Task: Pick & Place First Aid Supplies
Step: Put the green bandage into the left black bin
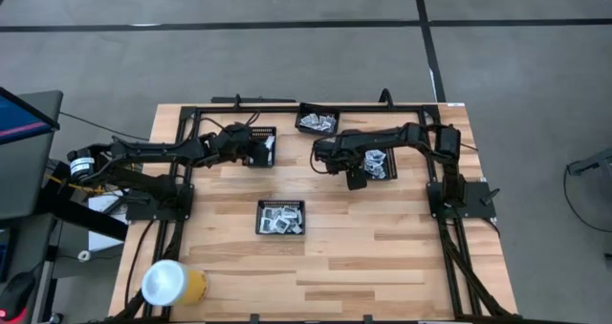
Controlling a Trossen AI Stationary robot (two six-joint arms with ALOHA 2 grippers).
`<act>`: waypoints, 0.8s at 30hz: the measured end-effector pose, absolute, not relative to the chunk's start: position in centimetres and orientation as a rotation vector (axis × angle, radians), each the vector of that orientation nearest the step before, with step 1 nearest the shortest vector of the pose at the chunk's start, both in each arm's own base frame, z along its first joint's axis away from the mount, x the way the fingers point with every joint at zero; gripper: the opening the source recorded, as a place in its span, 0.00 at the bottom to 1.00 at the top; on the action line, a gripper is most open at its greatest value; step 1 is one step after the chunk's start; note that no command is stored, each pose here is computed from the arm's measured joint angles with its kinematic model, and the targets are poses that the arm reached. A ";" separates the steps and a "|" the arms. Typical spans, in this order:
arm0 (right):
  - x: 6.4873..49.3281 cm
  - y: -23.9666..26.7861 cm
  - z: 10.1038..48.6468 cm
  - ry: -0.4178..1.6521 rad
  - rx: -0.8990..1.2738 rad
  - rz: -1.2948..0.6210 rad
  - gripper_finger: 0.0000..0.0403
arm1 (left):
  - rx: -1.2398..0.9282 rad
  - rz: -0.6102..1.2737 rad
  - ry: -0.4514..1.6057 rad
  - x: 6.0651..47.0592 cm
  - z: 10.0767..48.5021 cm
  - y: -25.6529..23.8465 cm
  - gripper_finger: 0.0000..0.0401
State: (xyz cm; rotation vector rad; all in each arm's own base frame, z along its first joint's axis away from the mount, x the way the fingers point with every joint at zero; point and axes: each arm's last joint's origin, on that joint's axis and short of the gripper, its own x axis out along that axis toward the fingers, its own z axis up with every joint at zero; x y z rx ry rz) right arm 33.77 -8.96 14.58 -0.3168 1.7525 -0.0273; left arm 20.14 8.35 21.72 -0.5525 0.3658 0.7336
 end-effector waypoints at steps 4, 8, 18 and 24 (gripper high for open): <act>33.7 -9.2 14.6 1.754 -0.314 -0.027 0.48 | -0.552 0.728 0.367 20.2 21.7 8.2 0.29; 33.7 -9.1 14.6 1.748 -0.304 0.005 0.48 | -0.551 0.727 0.368 20.2 21.7 8.2 0.29; 34.0 -9.0 14.5 1.701 -0.263 0.075 0.48 | -0.551 0.728 0.367 20.2 21.7 8.2 0.29; 34.1 -9.0 14.5 1.690 -0.269 0.073 0.48 | -0.551 0.728 0.367 20.2 21.7 8.2 0.29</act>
